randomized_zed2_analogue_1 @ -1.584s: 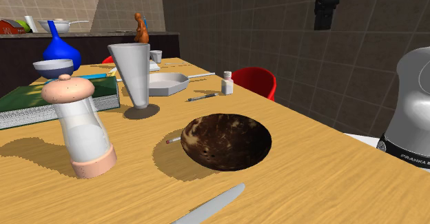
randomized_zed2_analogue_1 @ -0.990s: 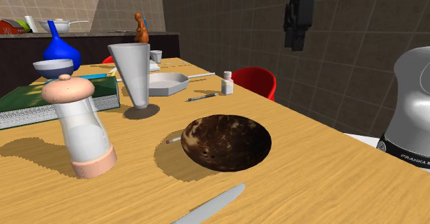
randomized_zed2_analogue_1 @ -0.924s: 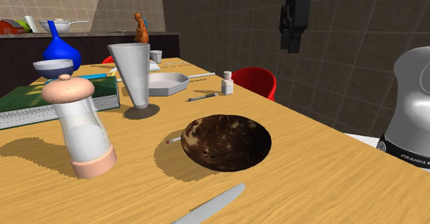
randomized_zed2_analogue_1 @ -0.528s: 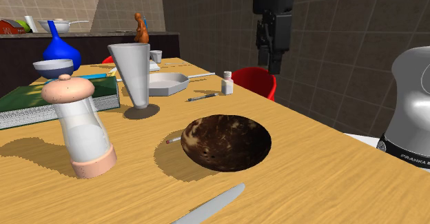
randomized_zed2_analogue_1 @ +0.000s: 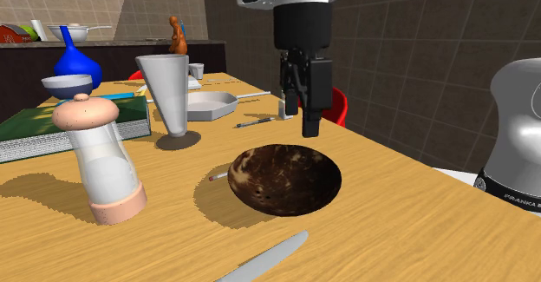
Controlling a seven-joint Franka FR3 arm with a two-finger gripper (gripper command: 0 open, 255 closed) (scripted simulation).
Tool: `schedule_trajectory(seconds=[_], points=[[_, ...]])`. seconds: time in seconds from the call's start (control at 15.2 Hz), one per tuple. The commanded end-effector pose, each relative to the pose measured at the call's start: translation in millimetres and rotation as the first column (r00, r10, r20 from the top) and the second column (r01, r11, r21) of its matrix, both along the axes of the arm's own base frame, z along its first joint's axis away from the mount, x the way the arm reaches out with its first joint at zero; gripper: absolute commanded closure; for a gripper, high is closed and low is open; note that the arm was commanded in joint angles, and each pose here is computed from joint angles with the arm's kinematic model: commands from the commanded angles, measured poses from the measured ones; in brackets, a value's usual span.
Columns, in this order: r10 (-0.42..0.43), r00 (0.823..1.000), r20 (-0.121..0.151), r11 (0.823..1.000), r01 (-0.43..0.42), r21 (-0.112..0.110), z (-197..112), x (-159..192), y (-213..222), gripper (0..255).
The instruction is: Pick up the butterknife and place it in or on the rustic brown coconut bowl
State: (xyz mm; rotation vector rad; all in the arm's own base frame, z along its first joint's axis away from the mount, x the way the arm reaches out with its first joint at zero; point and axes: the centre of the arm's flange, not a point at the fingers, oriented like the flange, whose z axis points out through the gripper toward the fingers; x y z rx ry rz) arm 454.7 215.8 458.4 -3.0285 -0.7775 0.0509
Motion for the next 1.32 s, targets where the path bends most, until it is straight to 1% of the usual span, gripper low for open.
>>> schedule_trajectory(seconds=[0.0, 0.2, 0.4, 0.59, 0.79, 0.86, 1.25], points=[[0.054, 0.999, 0.005, 0.999, -0.054, 0.002, -11.6, 5.8, 24.9, 0], [0.133, 0.991, 0.013, 0.991, -0.133, 0.003, -27.8, 15.2, 59.6, 0], [0.211, 0.977, 0.02, 0.977, -0.211, 0.003, -43.8, 21.9, 95.0, 0], [0.288, 0.957, 0.027, 0.958, -0.288, 0.003, -59.7, 25.8, 130.8, 0], [0.363, 0.931, 0.034, 0.932, -0.363, 0.002, -75.6, 27.1, 166.9, 0], [0.375, 0.926, 0.036, 0.927, -0.375, 0.002, -78.3, 27.0, 172.9, 0], [0.375, 0.926, 0.036, 0.927, -0.375, 0.002, -109.9, 27.0, 173.1, 0]])
